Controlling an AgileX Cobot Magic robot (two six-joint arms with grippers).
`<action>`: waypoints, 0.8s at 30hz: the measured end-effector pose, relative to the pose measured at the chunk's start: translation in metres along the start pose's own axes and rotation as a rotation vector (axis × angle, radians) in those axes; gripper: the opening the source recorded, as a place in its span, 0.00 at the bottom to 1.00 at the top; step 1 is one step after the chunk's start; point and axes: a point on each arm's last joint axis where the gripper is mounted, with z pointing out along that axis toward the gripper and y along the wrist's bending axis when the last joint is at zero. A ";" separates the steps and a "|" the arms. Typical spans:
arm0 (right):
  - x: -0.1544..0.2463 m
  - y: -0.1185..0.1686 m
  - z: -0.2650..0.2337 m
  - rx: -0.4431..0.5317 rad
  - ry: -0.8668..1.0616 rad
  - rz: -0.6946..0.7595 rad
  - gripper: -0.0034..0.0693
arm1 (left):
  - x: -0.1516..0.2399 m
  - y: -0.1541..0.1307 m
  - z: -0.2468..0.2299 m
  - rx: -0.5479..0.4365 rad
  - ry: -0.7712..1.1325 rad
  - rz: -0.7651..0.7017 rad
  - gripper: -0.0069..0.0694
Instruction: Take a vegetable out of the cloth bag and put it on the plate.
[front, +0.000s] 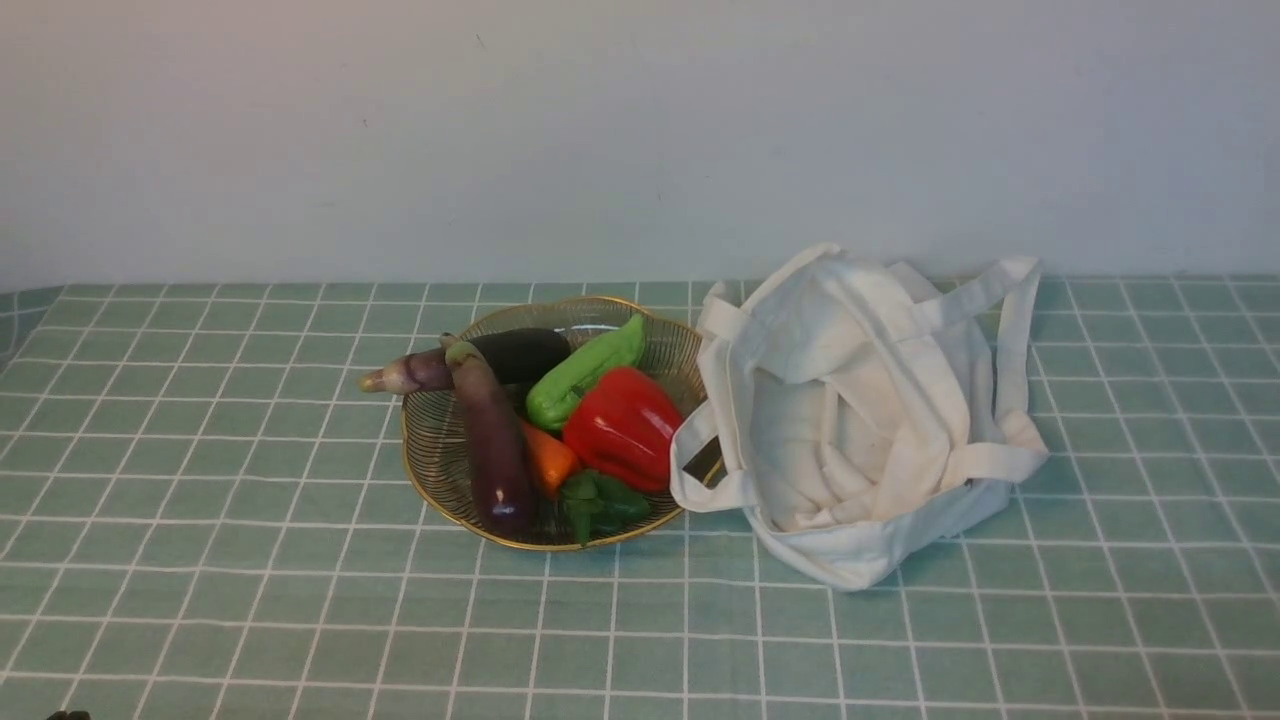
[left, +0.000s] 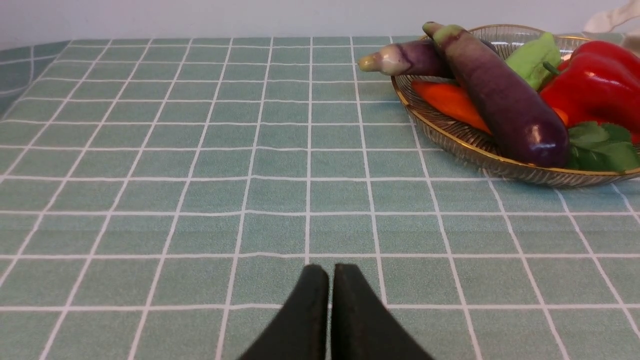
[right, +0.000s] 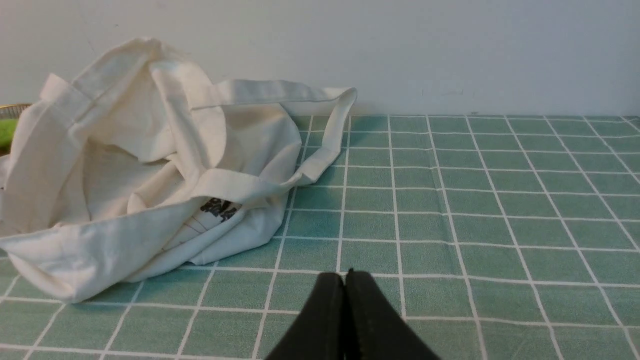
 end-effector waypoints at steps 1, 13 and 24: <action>0.000 0.000 0.000 0.000 0.001 -0.002 0.03 | 0.000 0.000 0.000 0.000 0.000 0.000 0.08; 0.000 0.000 0.000 0.000 0.002 -0.009 0.03 | 0.000 0.000 0.000 0.000 0.000 0.000 0.08; 0.000 0.000 0.000 0.000 0.002 -0.010 0.03 | 0.000 0.000 0.000 0.000 0.000 0.000 0.08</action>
